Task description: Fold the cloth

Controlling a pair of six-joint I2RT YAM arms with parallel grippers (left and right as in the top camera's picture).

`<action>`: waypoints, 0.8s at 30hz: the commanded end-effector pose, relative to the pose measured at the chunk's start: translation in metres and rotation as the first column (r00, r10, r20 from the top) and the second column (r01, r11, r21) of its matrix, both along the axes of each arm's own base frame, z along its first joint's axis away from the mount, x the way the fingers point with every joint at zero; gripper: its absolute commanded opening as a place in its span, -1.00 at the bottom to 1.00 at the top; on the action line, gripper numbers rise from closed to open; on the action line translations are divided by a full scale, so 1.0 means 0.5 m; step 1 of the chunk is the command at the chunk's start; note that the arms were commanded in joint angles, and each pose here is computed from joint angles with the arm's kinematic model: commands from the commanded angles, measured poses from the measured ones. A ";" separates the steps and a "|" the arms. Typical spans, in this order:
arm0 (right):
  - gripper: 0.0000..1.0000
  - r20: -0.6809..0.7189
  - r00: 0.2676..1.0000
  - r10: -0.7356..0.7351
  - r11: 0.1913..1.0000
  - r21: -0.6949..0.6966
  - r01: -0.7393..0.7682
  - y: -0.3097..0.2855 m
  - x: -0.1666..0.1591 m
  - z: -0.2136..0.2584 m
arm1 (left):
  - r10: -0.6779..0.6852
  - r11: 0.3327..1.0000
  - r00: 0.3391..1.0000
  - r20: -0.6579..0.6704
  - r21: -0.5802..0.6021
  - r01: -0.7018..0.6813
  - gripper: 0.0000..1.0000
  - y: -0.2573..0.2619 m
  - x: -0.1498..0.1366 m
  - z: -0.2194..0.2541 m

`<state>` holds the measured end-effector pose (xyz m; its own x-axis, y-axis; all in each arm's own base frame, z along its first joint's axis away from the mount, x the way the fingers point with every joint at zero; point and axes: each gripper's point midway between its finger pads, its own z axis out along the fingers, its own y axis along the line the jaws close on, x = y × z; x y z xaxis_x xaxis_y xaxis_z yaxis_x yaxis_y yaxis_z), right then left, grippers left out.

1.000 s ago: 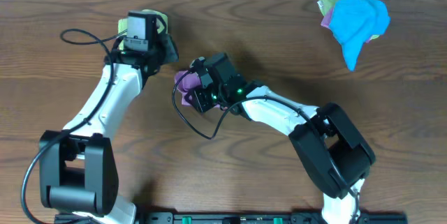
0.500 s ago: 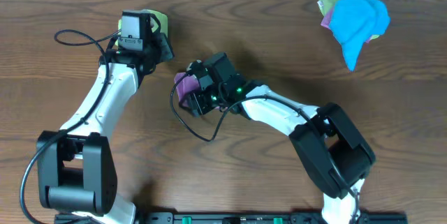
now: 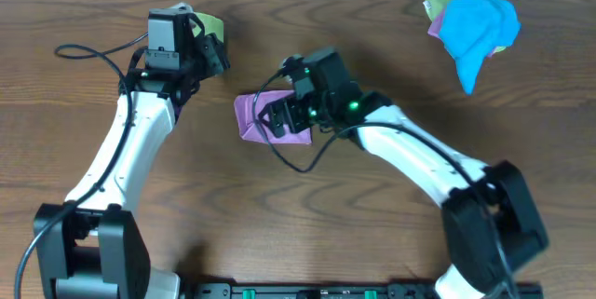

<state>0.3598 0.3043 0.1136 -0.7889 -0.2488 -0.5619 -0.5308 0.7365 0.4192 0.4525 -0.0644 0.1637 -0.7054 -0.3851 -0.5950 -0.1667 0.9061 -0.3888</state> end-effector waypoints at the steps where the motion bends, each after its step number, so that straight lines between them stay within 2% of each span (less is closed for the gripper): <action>1: 0.99 0.065 0.998 -0.014 1.000 0.001 0.014 -0.040 0.013 0.068 | -0.021 0.999 1.000 0.011 -0.027 0.021 0.47 -0.007 -0.009 0.032; 7: 0.98 0.009 0.996 -0.092 0.989 -0.116 0.093 -0.186 -0.020 0.097 | -0.083 0.987 0.991 -0.108 -0.143 0.067 0.67 -0.046 -0.058 0.005; 10: 0.98 0.020 0.994 -0.110 0.983 -0.148 0.112 -0.251 -0.039 0.118 | -0.101 0.983 0.981 -0.164 -0.166 0.073 0.70 -0.053 -0.081 -0.010; 15: 0.98 0.068 0.979 -0.190 0.971 -0.135 0.198 -0.334 -0.082 0.146 | -0.114 0.975 0.961 -0.252 -0.212 0.060 0.71 -0.064 -0.117 -0.028; 24: 0.98 0.139 0.933 -0.333 0.936 -0.068 0.344 -0.428 -0.221 0.128 | -0.117 0.959 0.939 -0.324 -0.284 0.021 0.71 -0.081 -0.146 -0.043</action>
